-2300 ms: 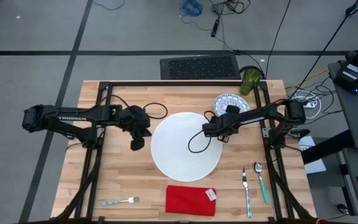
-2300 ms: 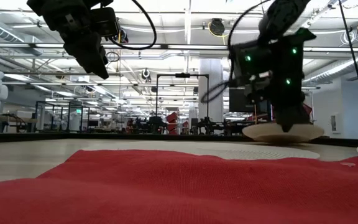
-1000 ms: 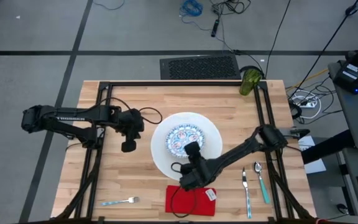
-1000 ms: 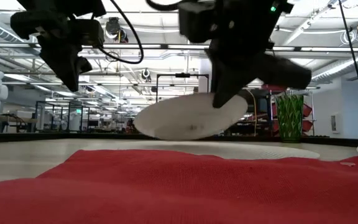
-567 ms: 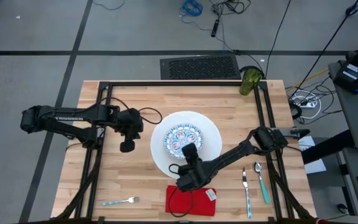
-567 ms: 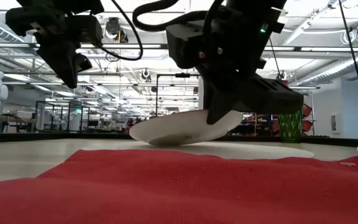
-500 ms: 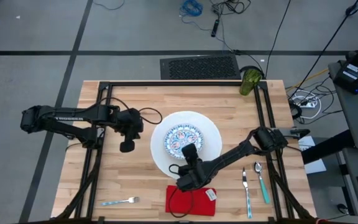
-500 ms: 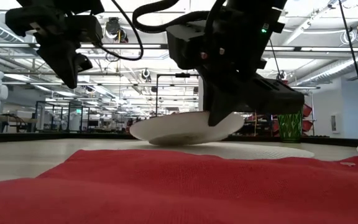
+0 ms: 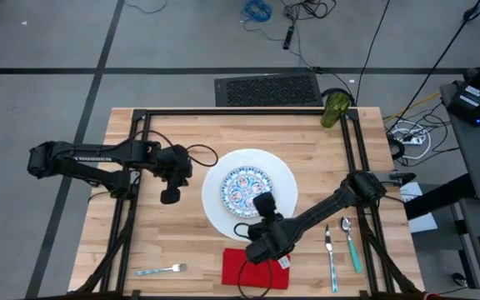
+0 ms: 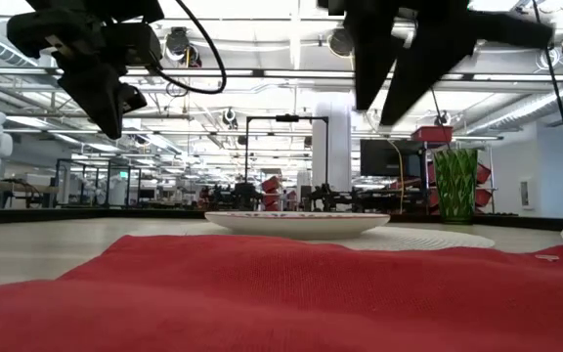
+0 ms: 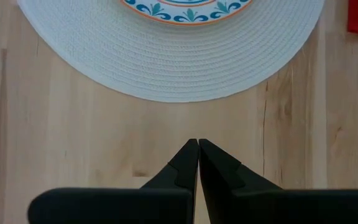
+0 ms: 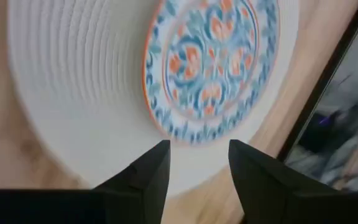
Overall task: Set table place
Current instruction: Put the blue orange plate on the white placemat
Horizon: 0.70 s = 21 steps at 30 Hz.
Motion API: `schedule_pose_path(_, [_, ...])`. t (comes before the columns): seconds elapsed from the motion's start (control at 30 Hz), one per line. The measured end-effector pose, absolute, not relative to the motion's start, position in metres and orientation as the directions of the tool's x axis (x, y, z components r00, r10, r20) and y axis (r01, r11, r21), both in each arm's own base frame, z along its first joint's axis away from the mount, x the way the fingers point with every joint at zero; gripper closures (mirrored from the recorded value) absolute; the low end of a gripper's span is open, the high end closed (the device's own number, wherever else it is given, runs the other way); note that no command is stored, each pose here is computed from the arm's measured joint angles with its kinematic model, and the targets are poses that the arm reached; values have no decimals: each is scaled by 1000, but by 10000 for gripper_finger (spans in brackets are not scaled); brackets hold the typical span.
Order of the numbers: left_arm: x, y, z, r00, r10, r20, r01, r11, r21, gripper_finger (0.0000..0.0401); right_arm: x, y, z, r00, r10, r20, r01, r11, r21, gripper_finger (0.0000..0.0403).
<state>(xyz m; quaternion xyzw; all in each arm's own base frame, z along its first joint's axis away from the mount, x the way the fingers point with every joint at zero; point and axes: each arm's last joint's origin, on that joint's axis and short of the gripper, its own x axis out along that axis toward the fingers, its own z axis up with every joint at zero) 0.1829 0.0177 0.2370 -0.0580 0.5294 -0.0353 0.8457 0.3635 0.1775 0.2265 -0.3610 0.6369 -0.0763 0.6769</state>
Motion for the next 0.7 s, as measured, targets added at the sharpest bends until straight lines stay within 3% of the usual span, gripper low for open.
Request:
schedule_pose_path(0.07, [184,18,237,444,-120,-888,9,991,-130,401,360,173,249,138,-535,-833,-236,799,-553,251])
schedule_pose_path(0.17, [186,18,239,471,-117,-875,13,992,-125,401,358,161,276,155,-488,-859,104,873,-477,255])
schedule_pose_path(0.33, [193,19,242,538,-107,-836,24,993,-112,401,357,140,292,146,-470,-870,554,768,-322,263])
schedule_pose_path(0.57, [199,20,247,606,-95,-790,31,995,-96,401,364,125,287,28,-226,-974,768,629,-124,267])
schedule_pose_path(0.7, [199,20,246,601,-94,-794,25,995,-99,401,362,125,286,3,-184,-983,795,596,-109,271])
